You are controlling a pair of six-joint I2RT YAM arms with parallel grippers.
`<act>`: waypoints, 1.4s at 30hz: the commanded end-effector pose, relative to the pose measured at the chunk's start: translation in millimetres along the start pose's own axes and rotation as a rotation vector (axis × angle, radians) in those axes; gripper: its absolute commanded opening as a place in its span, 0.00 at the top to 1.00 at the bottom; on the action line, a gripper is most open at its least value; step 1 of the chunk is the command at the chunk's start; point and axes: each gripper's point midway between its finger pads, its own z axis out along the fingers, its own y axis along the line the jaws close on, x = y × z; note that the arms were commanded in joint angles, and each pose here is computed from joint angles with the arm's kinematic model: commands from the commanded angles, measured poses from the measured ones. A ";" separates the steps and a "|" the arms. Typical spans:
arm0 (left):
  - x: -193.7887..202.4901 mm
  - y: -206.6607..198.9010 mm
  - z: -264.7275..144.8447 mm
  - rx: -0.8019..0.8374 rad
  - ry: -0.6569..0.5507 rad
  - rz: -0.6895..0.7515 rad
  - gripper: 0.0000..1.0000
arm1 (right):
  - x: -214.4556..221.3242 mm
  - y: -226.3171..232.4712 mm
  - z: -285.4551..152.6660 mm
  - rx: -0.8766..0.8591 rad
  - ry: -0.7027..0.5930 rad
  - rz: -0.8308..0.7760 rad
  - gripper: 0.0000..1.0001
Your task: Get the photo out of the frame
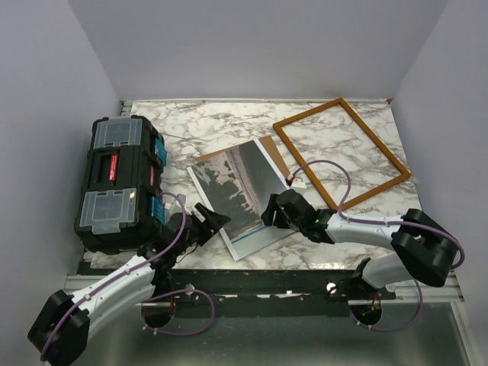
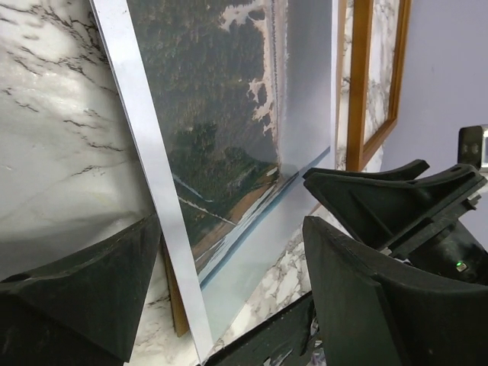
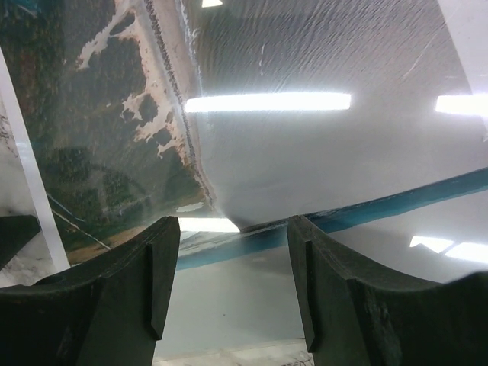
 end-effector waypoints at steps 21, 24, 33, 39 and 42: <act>-1.9 22.7 -7.3 -0.210 0.013 -0.005 0.07 | 4.2 26.2 2.3 -0.117 0.047 -0.086 0.31; -0.7 23.5 -3.8 -0.229 0.025 0.001 0.07 | -13.3 26.5 -6.6 -0.071 0.021 -0.100 0.29; -1.4 17.6 -0.7 -0.223 0.030 0.008 0.07 | -70.9 -23.5 -21.8 0.144 -0.081 -0.249 0.00; -2.3 16.4 -0.4 -0.228 0.028 0.001 0.07 | -113.8 -27.2 -5.1 0.068 -0.133 -0.340 0.00; -1.8 15.3 0.6 -0.232 0.033 -0.001 0.07 | -122.7 -31.4 13.0 0.083 -0.102 -0.348 0.00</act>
